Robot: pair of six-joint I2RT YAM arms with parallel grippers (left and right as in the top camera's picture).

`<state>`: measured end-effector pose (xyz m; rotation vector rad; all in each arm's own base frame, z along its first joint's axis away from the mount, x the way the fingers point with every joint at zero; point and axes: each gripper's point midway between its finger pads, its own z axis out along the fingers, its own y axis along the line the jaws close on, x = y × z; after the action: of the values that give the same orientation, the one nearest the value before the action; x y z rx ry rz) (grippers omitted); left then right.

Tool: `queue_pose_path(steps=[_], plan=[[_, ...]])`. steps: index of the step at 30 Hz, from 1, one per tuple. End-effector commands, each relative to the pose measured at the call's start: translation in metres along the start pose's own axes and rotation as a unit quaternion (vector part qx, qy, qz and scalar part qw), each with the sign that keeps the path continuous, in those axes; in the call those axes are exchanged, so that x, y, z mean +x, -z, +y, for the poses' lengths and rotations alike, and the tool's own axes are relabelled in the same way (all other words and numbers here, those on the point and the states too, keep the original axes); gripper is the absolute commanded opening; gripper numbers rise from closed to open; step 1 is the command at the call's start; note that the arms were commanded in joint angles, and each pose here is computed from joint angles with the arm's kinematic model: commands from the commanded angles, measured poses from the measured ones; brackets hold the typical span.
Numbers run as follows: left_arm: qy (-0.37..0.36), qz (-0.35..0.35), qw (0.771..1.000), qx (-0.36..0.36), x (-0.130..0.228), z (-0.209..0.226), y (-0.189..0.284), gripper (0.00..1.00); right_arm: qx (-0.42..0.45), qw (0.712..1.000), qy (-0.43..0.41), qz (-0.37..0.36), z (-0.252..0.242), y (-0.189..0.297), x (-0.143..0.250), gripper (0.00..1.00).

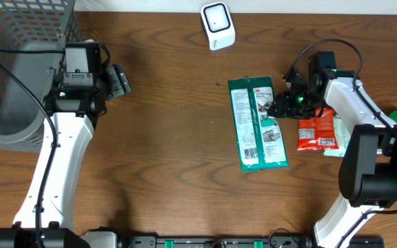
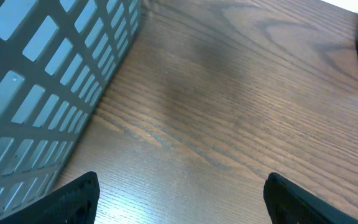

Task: Scan the item barcode
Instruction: 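Move the right gripper left to the green glove pack edge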

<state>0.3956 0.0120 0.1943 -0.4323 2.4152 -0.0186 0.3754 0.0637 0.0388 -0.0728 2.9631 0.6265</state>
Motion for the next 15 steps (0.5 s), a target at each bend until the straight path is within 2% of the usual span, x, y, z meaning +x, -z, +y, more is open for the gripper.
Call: queue_pose_path(steps=[1, 2, 3, 5, 6, 7, 15], plan=[[0.001, 0.032, 0.999, 0.031, 0.013, -0.009, -0.004, 0.85, -0.026, 1.0, 0.01, -0.001, 0.012, 0.004, -0.003, 0.6], [0.001, 0.047, 0.997, 0.054, 0.019, -0.017, -0.003, 0.77, -0.025, 1.0, 0.008, 0.002, 0.011, 0.004, -0.001, 0.61], [0.002, 0.068, 0.994, 0.09, 0.027, -0.029, -0.001, 0.57, -0.024, 1.0, 0.008, 0.004, 0.011, 0.004, 0.0, 0.61], [0.002, 0.107, 0.983, 0.151, 0.043, -0.052, 0.003, 0.27, -0.021, 1.0, 0.007, 0.006, 0.01, 0.003, 0.001, 0.62], [0.0, 0.124, 0.977, 0.174, 0.05, -0.062, 0.004, 0.15, -0.021, 1.0, 0.007, 0.006, 0.009, 0.003, 0.001, 0.63], [-0.004, 0.139, 0.972, 0.19, 0.057, -0.071, 0.004, 0.09, -0.021, 1.0, 0.007, 0.005, 0.009, 0.002, 0.001, 0.63], [-0.078, 0.221, 0.947, 0.22, 0.12, -0.133, -0.018, 0.07, -0.02, 1.0, 0.015, -0.002, 0.009, 0.001, -0.002, 0.64]])
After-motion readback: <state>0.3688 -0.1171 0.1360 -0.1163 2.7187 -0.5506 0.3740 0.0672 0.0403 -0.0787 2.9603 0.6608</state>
